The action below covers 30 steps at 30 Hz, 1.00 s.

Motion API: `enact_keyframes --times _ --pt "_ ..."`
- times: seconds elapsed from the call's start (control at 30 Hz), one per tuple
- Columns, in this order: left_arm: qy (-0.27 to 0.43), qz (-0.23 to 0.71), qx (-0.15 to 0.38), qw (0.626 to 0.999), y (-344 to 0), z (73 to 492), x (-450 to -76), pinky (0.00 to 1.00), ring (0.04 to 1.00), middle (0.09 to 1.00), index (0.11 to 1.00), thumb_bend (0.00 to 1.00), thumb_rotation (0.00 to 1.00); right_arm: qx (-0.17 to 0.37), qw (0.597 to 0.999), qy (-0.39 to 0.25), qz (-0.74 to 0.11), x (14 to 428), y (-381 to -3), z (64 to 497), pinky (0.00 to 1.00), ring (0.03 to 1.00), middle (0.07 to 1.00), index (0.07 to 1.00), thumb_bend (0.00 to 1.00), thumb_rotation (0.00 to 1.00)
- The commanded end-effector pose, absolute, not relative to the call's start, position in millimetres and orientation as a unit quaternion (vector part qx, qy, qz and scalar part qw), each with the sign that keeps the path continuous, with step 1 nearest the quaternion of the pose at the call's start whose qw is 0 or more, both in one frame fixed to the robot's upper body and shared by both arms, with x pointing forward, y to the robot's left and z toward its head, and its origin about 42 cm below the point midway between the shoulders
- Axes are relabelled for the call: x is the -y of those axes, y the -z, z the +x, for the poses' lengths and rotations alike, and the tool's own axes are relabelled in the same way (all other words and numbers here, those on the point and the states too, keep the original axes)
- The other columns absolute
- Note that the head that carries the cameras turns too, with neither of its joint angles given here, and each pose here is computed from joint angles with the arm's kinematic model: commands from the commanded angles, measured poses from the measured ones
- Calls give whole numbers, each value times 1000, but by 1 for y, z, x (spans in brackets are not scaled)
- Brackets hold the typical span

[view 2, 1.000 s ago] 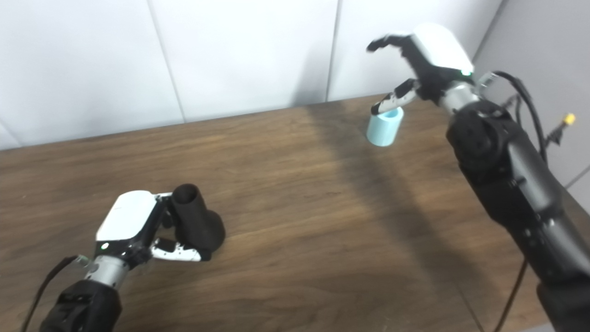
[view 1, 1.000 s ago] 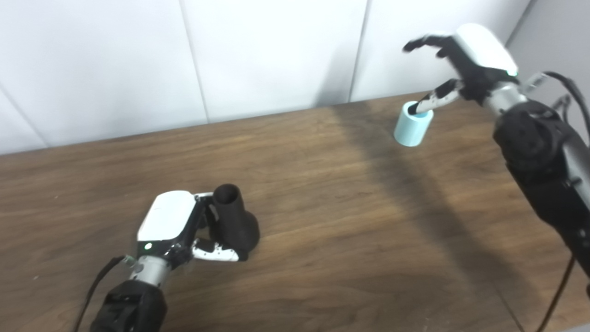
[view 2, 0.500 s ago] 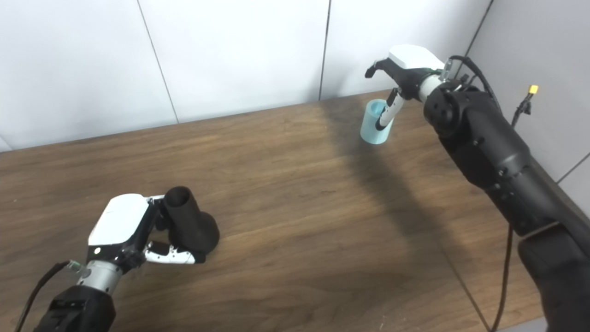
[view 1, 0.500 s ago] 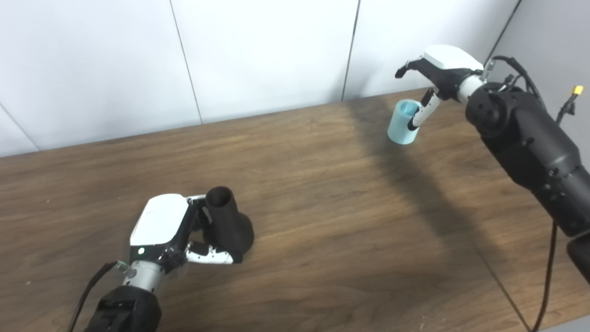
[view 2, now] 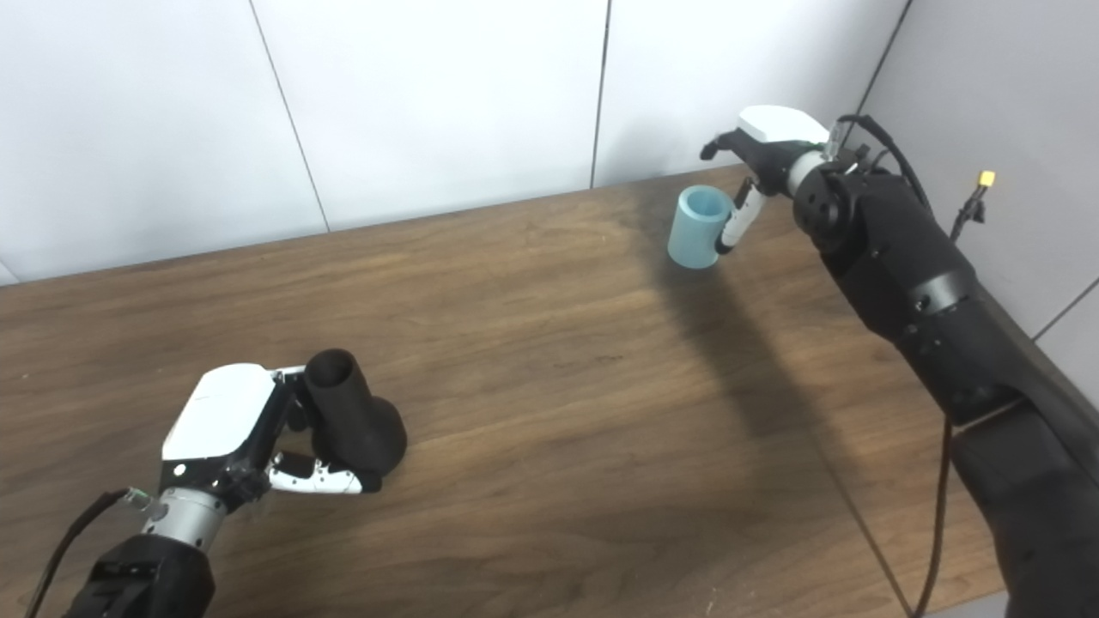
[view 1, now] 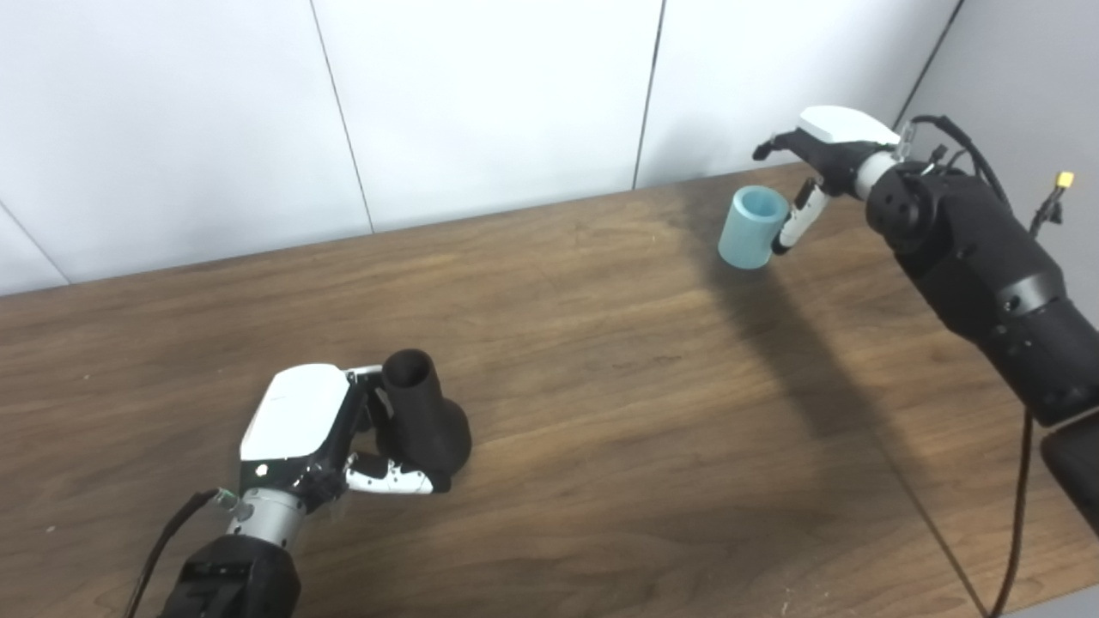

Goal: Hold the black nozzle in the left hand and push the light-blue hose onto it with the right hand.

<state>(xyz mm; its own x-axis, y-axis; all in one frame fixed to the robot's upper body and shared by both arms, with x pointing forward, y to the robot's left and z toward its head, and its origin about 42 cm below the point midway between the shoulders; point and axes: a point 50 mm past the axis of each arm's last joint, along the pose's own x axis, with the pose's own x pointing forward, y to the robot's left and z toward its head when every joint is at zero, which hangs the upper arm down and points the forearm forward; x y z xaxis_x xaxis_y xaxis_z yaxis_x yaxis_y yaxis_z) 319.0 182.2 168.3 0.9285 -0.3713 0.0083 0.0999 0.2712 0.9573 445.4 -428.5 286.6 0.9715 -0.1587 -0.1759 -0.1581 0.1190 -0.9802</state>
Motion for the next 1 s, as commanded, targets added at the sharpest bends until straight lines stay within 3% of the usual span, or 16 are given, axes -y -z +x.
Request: enact_keyframes --times 0.0,0.13,0.3,0.63,0.97 --pt "159 594 102 782 -164 315 -184 371 438 464 499 505 0 -73 744 31 -663 435 -318 453 747 864 864 809 987 126" --pt "161 591 105 783 -162 315 -185 395 461 479 489 505 0 -66 751 26 -657 437 -310 456 676 804 840 794 994 120" --pt "162 592 105 783 -160 315 -185 385 454 479 490 505 0 -70 753 23 -654 432 -305 458 763 901 861 795 990 119" --pt "165 593 105 781 -160 314 -184 382 450 476 492 506 0 -65 771 14 -634 428 -299 457 658 785 848 800 970 116" --pt "167 594 101 781 -161 314 -185 365 444 468 496 505 0 -64 766 11 -640 422 -295 461 684 784 826 791 970 147"
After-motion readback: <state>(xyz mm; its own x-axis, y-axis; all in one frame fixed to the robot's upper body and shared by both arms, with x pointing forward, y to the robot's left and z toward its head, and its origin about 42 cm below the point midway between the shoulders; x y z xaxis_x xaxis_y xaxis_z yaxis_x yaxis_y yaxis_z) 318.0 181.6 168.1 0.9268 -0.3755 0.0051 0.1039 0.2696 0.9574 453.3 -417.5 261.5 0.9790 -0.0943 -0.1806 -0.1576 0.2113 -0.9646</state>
